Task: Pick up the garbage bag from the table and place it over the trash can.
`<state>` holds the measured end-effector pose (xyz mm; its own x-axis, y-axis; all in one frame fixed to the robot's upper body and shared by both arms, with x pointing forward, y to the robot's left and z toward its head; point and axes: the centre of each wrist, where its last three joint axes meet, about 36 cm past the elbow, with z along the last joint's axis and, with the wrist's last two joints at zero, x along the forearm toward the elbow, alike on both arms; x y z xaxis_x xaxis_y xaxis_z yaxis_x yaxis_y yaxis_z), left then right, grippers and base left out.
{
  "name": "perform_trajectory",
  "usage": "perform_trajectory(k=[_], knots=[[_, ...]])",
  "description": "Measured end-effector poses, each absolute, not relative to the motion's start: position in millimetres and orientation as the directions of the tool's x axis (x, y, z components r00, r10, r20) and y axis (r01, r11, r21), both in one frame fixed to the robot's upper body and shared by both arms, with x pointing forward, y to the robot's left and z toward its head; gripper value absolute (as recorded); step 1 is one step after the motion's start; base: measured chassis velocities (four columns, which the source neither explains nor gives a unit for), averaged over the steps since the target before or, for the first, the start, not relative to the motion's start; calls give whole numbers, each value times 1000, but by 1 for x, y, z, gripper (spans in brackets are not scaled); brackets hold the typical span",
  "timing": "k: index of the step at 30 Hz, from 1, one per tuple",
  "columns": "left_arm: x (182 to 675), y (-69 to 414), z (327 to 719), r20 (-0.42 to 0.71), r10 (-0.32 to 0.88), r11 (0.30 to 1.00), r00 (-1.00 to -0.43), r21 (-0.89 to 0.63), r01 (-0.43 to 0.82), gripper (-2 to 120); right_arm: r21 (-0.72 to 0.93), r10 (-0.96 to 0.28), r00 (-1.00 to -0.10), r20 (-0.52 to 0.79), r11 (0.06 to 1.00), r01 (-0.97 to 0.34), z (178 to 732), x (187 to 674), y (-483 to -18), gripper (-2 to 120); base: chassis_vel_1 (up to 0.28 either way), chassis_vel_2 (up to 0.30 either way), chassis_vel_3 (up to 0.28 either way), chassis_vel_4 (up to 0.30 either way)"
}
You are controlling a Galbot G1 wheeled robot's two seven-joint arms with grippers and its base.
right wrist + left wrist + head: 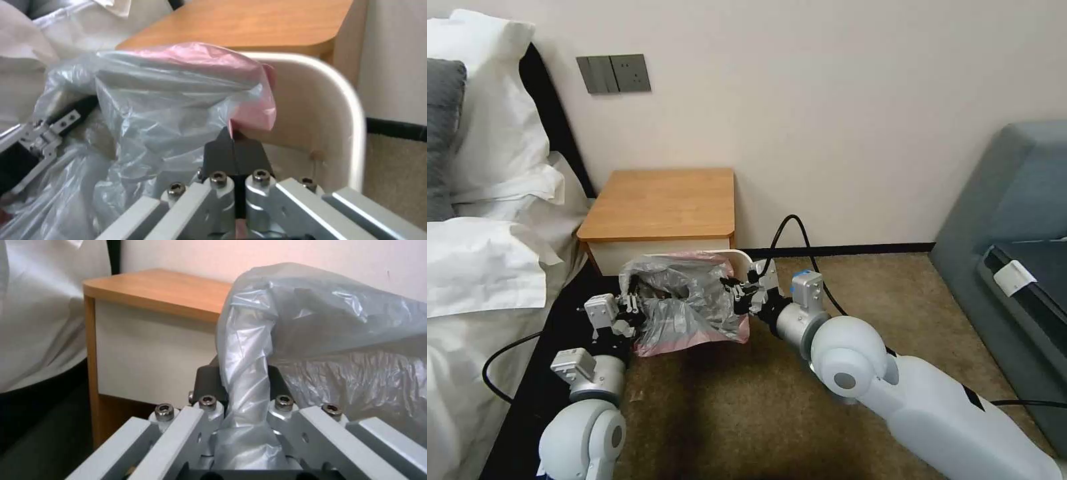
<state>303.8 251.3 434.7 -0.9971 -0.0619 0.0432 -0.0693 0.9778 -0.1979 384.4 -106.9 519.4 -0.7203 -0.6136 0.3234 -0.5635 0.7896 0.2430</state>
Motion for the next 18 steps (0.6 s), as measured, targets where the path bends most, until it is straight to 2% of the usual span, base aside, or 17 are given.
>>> perform_trajectory(k=[18], knots=[[299,252,430,61,-64,978,-996,-195,-74,7,185,-542,-796,270,841,-509,525,400,-135,0,0,0,0,0]])
